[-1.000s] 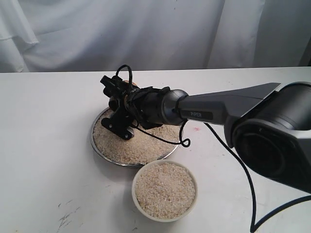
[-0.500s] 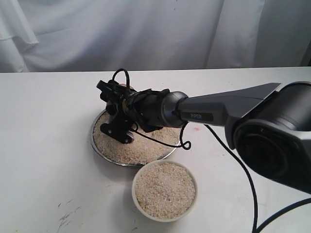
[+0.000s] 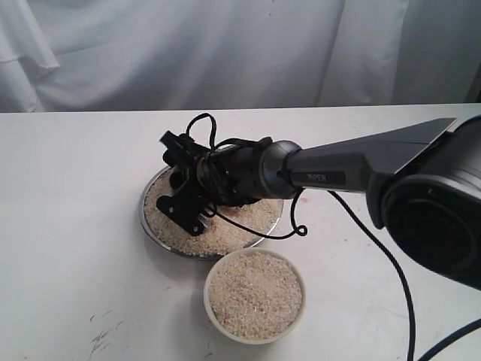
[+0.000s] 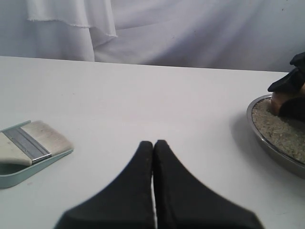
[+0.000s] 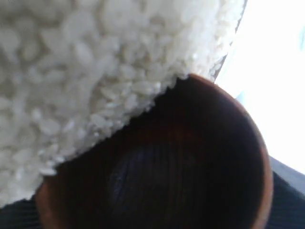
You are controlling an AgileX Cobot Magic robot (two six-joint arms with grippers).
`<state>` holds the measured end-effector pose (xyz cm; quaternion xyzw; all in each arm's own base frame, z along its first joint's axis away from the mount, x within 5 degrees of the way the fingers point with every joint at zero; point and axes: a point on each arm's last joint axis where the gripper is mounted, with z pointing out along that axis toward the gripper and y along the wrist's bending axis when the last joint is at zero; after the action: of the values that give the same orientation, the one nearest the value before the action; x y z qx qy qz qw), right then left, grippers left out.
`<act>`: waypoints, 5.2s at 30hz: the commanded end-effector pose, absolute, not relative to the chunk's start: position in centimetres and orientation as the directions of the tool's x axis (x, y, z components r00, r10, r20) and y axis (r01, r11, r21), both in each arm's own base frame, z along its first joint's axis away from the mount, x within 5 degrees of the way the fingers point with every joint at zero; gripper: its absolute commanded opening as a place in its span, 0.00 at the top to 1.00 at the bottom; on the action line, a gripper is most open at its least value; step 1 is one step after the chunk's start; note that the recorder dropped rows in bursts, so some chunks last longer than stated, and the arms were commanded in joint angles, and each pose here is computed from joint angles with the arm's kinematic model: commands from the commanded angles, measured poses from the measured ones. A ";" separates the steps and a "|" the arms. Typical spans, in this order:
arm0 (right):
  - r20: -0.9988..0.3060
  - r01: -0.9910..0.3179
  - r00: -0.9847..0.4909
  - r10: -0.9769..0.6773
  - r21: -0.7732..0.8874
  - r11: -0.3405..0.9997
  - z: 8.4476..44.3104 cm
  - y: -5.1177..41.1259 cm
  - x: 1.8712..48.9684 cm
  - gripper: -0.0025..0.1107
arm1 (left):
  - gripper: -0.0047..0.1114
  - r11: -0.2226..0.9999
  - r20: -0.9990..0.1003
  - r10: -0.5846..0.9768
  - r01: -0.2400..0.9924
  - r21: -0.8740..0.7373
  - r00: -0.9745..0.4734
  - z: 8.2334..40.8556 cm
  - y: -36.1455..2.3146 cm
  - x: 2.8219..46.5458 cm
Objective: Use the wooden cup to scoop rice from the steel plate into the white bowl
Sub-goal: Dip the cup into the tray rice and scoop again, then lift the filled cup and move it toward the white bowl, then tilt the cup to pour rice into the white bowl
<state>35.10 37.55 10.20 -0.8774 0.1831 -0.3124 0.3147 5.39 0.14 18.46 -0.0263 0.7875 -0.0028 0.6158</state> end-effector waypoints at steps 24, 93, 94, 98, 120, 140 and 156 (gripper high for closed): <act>0.216 -0.482 0.736 -0.642 -0.499 -0.720 9.2 34.8 35.3 0.98 | 0.96 0.998 -0.973 -0.047 -0.040 -0.039 -0.228 18.4 0.1 5.4; -0.398 -0.848 0.529 -0.750 -0.213 -0.485 13.5 33.1 39.0 0.98 | 0.96 0.998 -0.973 -0.047 -0.040 -0.039 -0.228 18.4 0.1 5.4; -0.407 -0.849 0.527 -0.746 -0.223 -0.479 13.9 33.2 39.1 0.98 | 0.96 0.998 -0.973 -0.047 -0.040 -0.039 -0.228 18.4 0.1 5.4; -0.443 -0.851 0.525 -0.727 -0.254 -0.460 16.4 33.6 39.3 0.98 | 0.96 0.998 -0.973 -0.047 -0.040 -0.039 -0.228 18.4 0.1 5.4; -0.343 -0.824 0.538 -0.770 -0.407 -0.395 32.1 31.2 34.7 0.98 | 0.96 0.998 -0.973 -0.047 -0.040 -0.039 -0.228 18.4 0.1 5.4; 0.000 -0.666 0.653 -0.758 -0.475 -0.574 24.5 25.6 25.5 0.98 | 0.96 0.998 -0.973 -0.047 -0.040 -0.039 -0.228 18.4 0.1 5.4; 0.189 -0.290 0.801 -0.568 -0.708 -0.644 20.2 24.4 23.3 0.98 | 0.96 0.998 -0.973 -0.047 -0.040 -0.039 -0.228 18.4 0.1 5.4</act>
<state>24.05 24.04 20.39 -0.8858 0.2881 -0.1886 0.3110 5.39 0.14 18.46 -0.0263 0.7875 -0.0028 0.6158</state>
